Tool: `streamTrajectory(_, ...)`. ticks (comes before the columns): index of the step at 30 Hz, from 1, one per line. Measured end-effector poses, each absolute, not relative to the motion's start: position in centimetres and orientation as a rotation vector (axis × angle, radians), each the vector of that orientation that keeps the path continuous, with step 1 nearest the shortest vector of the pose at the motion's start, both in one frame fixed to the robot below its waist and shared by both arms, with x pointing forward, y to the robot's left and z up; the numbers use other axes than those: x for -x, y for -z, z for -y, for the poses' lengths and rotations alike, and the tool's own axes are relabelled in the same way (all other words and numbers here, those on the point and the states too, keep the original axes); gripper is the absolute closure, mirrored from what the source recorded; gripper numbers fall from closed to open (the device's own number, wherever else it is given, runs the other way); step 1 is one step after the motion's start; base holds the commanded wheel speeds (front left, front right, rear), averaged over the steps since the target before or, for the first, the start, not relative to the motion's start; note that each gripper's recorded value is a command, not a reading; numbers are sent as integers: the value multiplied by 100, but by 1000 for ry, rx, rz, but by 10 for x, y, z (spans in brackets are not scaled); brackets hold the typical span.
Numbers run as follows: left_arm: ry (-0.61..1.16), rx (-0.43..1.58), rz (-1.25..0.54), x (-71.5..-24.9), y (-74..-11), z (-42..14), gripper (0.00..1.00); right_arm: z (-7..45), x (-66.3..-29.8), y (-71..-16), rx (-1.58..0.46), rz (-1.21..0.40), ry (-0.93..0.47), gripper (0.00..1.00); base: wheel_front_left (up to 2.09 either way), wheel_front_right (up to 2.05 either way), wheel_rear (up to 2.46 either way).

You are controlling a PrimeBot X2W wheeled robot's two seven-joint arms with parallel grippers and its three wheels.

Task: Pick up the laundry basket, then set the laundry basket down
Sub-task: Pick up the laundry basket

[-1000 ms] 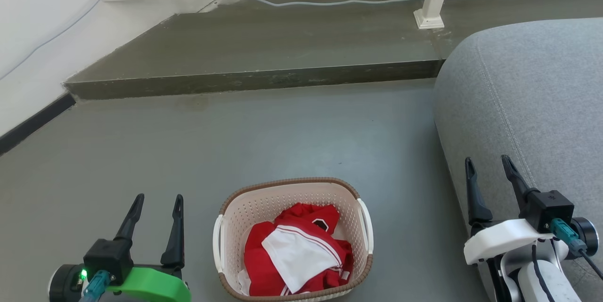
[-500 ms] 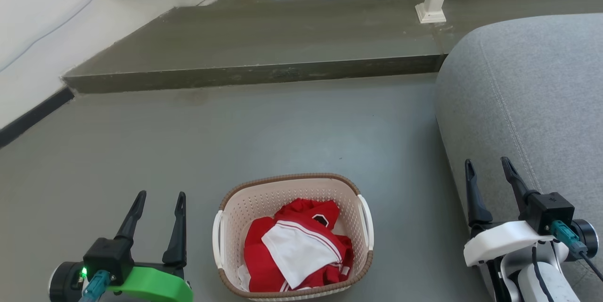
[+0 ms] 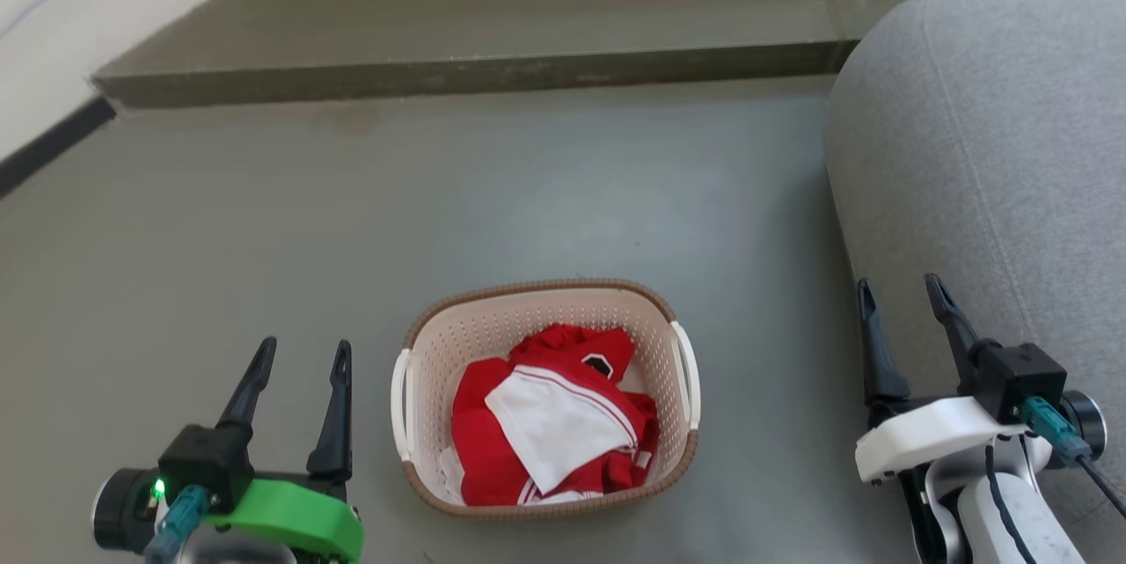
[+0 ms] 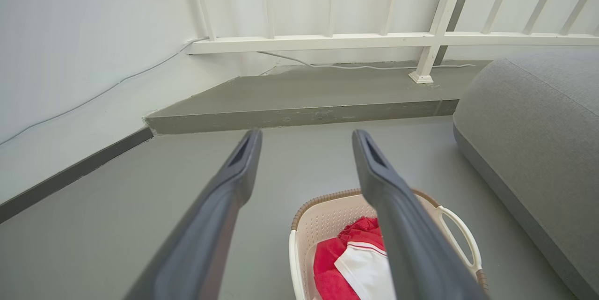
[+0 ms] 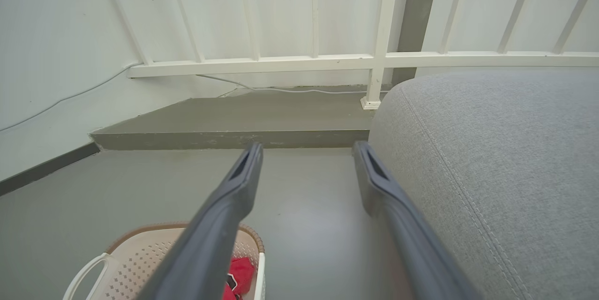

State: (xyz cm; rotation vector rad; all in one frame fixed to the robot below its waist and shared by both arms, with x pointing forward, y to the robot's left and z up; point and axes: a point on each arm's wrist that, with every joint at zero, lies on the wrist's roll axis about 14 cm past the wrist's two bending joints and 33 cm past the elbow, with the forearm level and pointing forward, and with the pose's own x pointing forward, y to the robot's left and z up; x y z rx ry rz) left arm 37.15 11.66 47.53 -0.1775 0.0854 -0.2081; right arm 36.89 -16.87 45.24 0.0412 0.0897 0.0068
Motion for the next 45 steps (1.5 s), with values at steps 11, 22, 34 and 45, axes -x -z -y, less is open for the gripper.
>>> streamTrajectory(11,215,196,-166,-409,-446,-112,0,152,-397,-423,-61,-162,-54,0,0,0,0)
streamTrajectory(22,266,205,-276,-459,-397,-102,0,136,-434,-375,-61,-270,-102,0,0,0,0)
streamTrajectory(34,335,200,-475,-486,-318,-88,0,125,-458,-309,-51,-410,-142,0,0,0,0)
streamTrajectory(45,331,213,-650,-481,-248,-88,0,109,-452,-249,-50,-558,-202,0,0,0,0)
